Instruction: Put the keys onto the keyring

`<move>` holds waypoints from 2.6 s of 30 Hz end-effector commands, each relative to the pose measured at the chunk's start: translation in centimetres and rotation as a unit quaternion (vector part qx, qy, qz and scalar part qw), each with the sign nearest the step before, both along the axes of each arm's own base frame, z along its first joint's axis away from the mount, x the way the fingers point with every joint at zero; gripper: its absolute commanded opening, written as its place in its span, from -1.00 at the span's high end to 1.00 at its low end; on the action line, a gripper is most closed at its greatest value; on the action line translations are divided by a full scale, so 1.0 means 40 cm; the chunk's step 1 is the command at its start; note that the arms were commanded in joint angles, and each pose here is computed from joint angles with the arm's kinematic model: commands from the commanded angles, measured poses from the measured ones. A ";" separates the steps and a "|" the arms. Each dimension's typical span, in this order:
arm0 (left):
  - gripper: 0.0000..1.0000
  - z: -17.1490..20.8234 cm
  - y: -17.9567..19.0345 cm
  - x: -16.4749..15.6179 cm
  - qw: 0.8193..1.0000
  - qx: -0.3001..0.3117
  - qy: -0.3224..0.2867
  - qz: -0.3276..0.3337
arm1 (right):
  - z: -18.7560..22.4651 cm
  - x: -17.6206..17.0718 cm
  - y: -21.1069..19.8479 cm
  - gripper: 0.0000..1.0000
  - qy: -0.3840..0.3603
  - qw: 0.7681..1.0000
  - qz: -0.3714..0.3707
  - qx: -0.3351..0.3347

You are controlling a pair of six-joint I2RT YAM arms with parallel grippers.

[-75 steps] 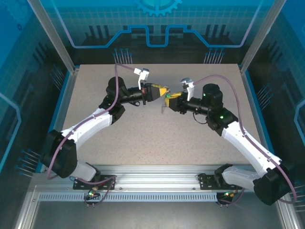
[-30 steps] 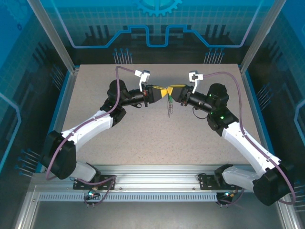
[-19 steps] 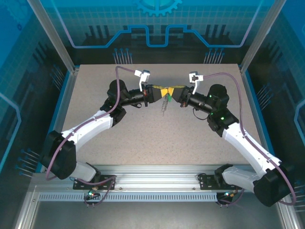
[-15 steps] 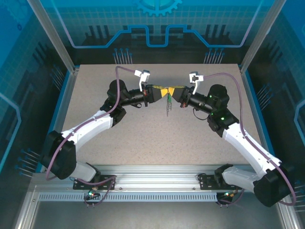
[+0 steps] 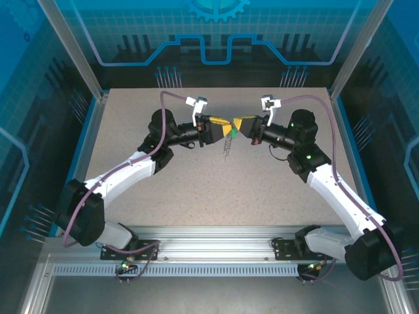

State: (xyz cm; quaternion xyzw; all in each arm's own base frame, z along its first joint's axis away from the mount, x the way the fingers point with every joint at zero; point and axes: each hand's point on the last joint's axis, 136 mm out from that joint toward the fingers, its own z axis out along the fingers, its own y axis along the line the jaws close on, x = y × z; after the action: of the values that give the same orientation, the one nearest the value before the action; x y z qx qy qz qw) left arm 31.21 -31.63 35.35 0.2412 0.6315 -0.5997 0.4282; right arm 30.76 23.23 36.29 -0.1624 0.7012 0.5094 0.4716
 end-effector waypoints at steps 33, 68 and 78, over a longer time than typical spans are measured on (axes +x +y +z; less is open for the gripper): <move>-0.11 0.004 0.024 -0.002 0.997 0.061 -0.035 -0.039 | 0.004 -0.038 0.022 1.00 -0.028 0.993 0.105 -0.053; 1.00 0.010 -0.011 -0.020 0.995 0.037 -0.032 -0.084 | -0.005 -0.032 0.024 1.00 -0.022 0.993 0.105 -0.049; 1.00 0.041 -0.001 -0.001 0.998 -0.001 -0.034 -0.047 | 0.024 -0.022 -0.042 0.25 -0.025 0.998 0.041 -0.047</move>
State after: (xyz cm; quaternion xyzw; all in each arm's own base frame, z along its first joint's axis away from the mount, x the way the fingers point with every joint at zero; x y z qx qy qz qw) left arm 31.24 -31.91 35.18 0.2956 0.6282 -0.6057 0.3887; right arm 30.14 23.21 35.33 -0.2402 0.7131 0.5032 0.4250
